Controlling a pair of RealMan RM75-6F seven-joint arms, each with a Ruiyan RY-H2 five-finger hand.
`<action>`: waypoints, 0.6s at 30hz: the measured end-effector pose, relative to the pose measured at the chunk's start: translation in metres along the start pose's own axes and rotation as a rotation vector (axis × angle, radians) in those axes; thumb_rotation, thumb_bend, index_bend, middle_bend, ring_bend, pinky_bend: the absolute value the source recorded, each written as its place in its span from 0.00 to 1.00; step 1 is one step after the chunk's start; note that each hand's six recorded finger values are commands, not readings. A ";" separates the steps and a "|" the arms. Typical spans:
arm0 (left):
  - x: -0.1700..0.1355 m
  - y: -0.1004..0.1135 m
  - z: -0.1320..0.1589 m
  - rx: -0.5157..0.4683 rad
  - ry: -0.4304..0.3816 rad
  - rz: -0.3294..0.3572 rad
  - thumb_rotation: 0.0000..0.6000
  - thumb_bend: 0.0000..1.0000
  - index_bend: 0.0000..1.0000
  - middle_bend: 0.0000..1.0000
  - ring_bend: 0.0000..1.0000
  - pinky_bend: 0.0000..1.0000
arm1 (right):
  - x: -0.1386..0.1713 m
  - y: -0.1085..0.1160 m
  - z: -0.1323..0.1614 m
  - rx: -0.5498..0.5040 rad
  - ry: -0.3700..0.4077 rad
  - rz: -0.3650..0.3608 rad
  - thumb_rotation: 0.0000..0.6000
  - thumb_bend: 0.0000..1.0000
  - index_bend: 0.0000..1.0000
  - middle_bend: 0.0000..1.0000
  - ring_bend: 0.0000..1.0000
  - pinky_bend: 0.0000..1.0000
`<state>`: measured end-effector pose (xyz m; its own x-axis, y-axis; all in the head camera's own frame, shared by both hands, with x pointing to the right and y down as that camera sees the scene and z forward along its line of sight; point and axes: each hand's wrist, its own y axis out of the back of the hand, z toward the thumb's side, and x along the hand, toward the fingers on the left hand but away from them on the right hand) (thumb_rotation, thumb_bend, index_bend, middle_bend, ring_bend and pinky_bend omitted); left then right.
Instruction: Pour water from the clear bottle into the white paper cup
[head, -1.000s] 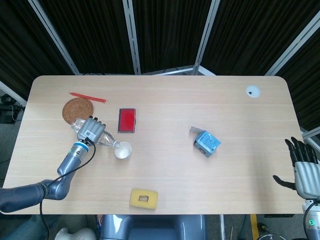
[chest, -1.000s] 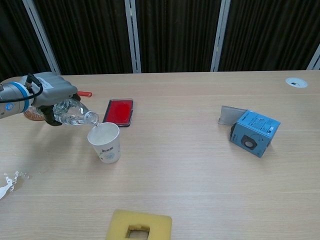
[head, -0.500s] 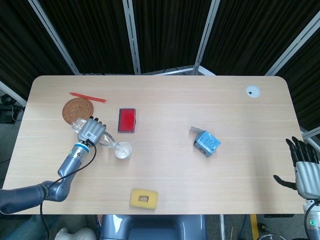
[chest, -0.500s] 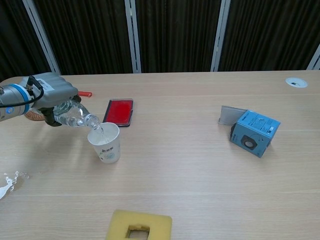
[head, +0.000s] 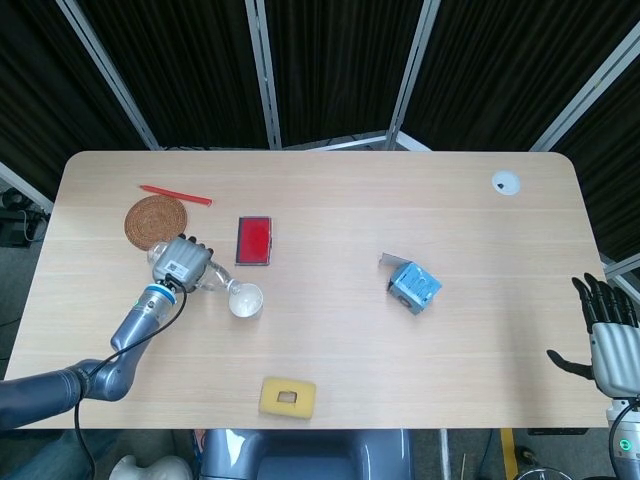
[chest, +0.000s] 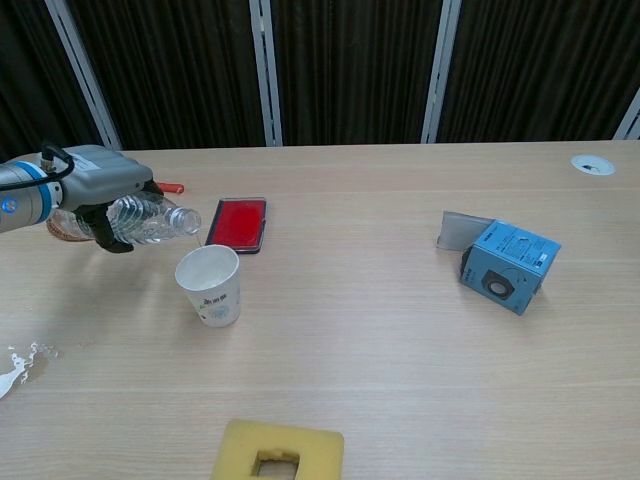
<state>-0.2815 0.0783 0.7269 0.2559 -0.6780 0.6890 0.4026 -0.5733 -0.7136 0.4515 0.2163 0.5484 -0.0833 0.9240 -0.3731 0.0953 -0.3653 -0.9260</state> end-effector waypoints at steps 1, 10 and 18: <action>0.000 0.001 -0.001 -0.024 -0.002 -0.002 1.00 0.65 0.61 0.46 0.32 0.41 | 0.000 0.000 0.000 0.000 0.000 0.000 1.00 0.00 0.00 0.00 0.00 0.00; -0.002 0.015 -0.014 -0.400 0.000 0.000 1.00 0.66 0.62 0.46 0.32 0.40 | 0.000 -0.001 0.001 0.002 0.001 0.004 1.00 0.00 0.00 0.00 0.00 0.00; 0.000 0.022 -0.026 -0.845 0.001 0.043 1.00 0.64 0.62 0.46 0.32 0.40 | 0.000 -0.005 0.003 0.011 0.003 0.011 1.00 0.00 0.00 0.00 0.00 0.00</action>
<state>-0.2957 0.0537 0.7077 0.2548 -0.7076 0.6591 -0.4000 -0.6977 -0.5944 0.4483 0.2177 0.5524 -0.0795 0.9201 -0.3836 0.0857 -0.3770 -0.9222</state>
